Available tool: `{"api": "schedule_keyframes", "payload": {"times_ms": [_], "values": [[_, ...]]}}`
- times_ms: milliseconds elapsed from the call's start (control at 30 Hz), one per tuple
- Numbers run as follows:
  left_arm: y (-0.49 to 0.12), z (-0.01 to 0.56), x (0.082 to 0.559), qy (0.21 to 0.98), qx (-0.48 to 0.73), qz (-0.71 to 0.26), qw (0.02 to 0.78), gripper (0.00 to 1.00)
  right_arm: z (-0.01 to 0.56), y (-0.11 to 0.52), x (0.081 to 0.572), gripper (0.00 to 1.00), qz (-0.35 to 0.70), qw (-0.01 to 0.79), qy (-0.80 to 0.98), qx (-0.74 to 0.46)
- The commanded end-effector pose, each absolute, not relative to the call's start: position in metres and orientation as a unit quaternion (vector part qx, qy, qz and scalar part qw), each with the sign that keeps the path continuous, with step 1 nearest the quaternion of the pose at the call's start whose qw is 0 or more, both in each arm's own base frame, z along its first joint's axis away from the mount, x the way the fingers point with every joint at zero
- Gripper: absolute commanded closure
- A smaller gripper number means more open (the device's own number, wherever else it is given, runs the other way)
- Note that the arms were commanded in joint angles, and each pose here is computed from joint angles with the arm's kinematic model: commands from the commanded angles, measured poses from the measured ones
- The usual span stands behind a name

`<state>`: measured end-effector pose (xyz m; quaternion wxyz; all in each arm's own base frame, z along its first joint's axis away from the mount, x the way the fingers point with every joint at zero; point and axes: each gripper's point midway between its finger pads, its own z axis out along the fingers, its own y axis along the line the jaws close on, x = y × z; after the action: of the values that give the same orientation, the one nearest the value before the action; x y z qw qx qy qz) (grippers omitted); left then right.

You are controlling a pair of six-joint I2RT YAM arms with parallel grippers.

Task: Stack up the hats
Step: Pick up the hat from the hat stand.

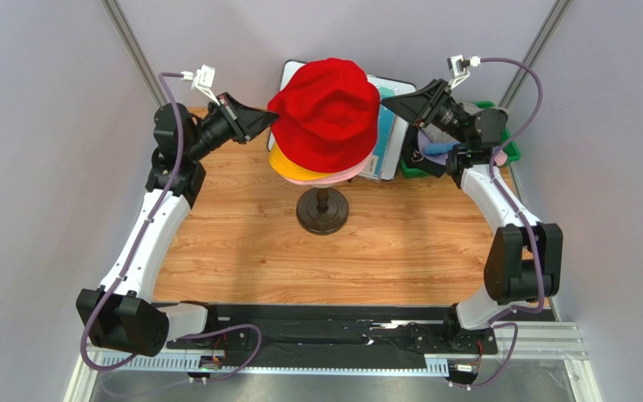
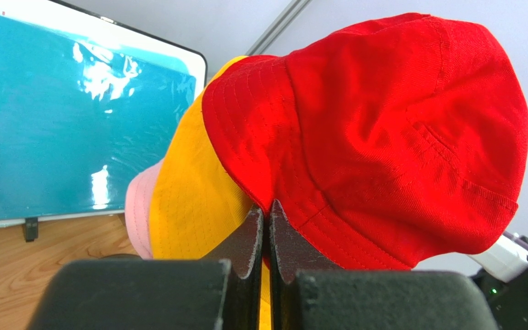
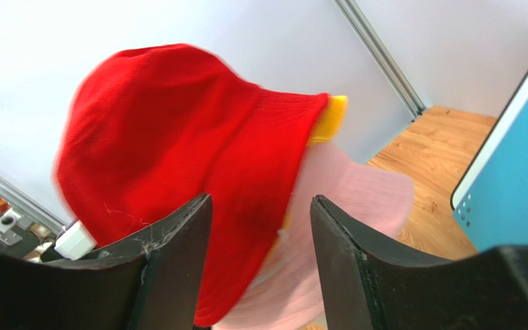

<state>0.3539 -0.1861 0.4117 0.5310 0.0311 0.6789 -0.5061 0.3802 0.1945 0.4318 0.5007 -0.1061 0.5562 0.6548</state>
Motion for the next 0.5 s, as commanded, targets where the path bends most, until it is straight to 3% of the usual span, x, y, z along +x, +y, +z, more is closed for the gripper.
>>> {"api": "schedule_keyframes", "payload": {"times_ms": [0, 467], "values": [[-0.178, 0.411, 0.363, 0.685, 0.022, -0.489, 0.539, 1.0, 0.449, 0.196, 0.385, 0.38, 0.661, 0.509, 0.536, -0.129], [-0.179, 0.411, 0.364, 0.685, 0.025, -0.491, 0.538, 1.0, 0.456, 0.215, 0.368, 0.39, 0.697, 0.47, 0.511, -0.177]]}}
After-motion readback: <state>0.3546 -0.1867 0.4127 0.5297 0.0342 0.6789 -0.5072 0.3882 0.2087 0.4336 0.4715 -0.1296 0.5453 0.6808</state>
